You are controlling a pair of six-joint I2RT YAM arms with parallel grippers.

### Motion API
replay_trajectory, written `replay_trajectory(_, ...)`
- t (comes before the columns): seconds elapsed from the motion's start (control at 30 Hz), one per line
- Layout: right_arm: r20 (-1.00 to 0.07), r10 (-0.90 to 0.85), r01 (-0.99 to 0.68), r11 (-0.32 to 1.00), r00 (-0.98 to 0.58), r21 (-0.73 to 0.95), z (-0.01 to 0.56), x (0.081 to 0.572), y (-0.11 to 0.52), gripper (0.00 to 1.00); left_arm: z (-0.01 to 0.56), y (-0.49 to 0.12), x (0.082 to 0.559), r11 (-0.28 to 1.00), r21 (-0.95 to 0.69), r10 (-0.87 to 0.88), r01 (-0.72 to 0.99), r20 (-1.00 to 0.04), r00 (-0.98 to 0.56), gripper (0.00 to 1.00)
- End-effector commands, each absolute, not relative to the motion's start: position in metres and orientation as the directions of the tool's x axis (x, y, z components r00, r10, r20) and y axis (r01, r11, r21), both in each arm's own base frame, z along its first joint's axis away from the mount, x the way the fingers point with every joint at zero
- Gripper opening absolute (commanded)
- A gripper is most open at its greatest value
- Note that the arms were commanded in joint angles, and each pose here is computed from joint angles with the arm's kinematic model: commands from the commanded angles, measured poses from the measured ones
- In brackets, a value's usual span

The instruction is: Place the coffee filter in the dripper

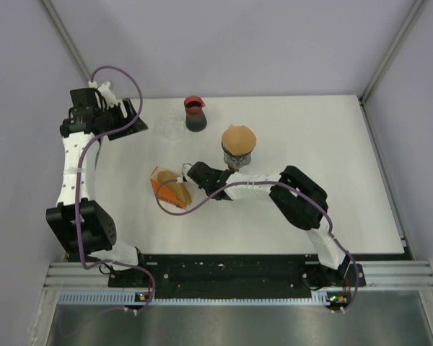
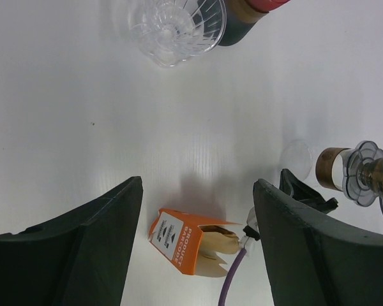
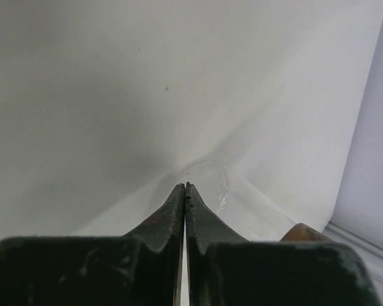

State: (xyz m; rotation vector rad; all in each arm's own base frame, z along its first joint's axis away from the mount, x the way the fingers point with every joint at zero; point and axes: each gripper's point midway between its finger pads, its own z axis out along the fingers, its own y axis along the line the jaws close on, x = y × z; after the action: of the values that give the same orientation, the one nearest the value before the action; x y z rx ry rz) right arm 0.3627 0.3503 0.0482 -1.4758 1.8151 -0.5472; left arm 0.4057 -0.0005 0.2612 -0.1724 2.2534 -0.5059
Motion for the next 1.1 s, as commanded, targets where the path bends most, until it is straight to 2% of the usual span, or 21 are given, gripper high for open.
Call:
replay_trajectory(0.0,-0.321,-0.936,-0.588,0.343,-0.145,-0.733,0.065,0.379,0.332,0.0,0.28,-0.003,0.409,0.908,-0.41,-0.271,0.089,-0.735,-0.622,0.76)
replay_trajectory(0.57,-0.312,-0.882,-0.494,0.458,-0.352,-0.739,0.06,0.414,0.223,0.0,0.261,-0.003,0.422,0.905,-0.419,-0.274,0.072,-0.703,-0.656,0.75)
replay_trajectory(0.73,-0.326,-0.873,-0.491,0.477,-0.362,-0.729,0.062,0.417,0.215,0.0,0.253,-0.005,0.434,0.924,-0.376,-0.237,0.069,-0.706,-0.667,0.75)
replay_trajectory(0.83,-0.362,-0.861,-0.501,0.503,-0.357,-0.704,0.065,0.418,0.224,0.0,0.252,-0.014,0.446,0.935,-0.341,-0.197,0.092,-0.718,-0.667,0.74)
replay_trajectory(1.07,-0.542,-0.782,-0.536,0.613,-0.307,-0.581,0.103,0.418,0.26,0.0,0.255,-0.075,0.495,0.948,-0.193,0.024,0.253,-0.748,-0.663,0.74)
